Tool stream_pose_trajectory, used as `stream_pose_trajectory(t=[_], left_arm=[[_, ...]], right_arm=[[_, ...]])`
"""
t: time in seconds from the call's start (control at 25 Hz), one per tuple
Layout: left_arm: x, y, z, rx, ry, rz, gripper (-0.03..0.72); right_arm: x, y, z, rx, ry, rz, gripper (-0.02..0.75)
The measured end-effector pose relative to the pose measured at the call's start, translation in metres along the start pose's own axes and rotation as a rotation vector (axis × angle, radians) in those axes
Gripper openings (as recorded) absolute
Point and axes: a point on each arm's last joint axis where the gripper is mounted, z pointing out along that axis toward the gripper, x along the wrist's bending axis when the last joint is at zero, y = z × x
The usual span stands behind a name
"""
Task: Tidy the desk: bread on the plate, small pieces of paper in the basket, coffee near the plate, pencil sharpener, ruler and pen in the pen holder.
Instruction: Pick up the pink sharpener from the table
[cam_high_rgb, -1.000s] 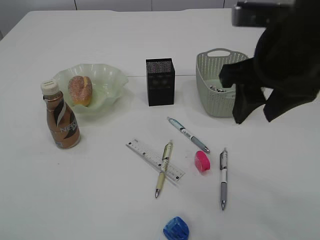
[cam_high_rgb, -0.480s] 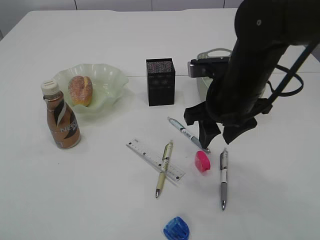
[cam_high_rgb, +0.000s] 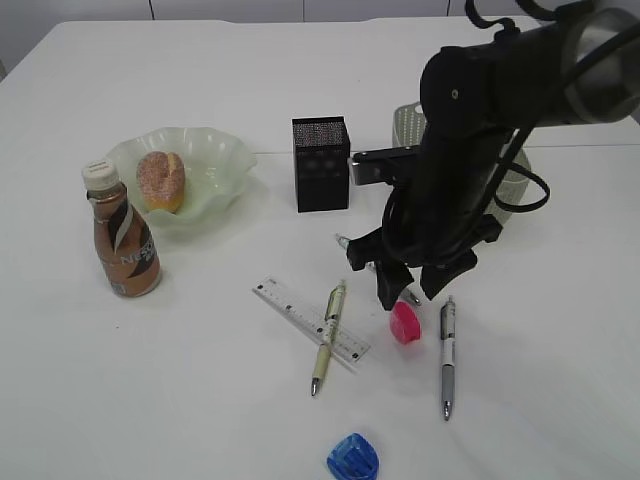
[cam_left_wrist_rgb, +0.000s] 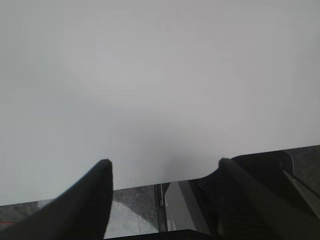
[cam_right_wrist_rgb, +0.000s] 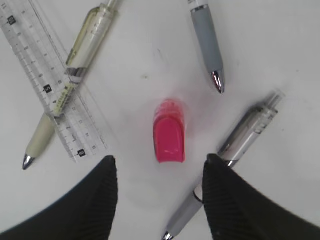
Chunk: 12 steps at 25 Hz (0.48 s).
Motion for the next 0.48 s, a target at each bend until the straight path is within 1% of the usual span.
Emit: stream_pose_trajectory(t=[0.24,0.48], left_arm=[[0.0,0.0,0.0,0.001,-0.005,-0.003,0.47],[-0.002,-0.001,0.0,0.006,-0.025,-0.01,0.47]], right_arm=[[0.0,0.007,0.013,0.017,-0.003,-0.005,0.433],[-0.001,0.007,0.03,0.061,-0.009,-0.006,0.434]])
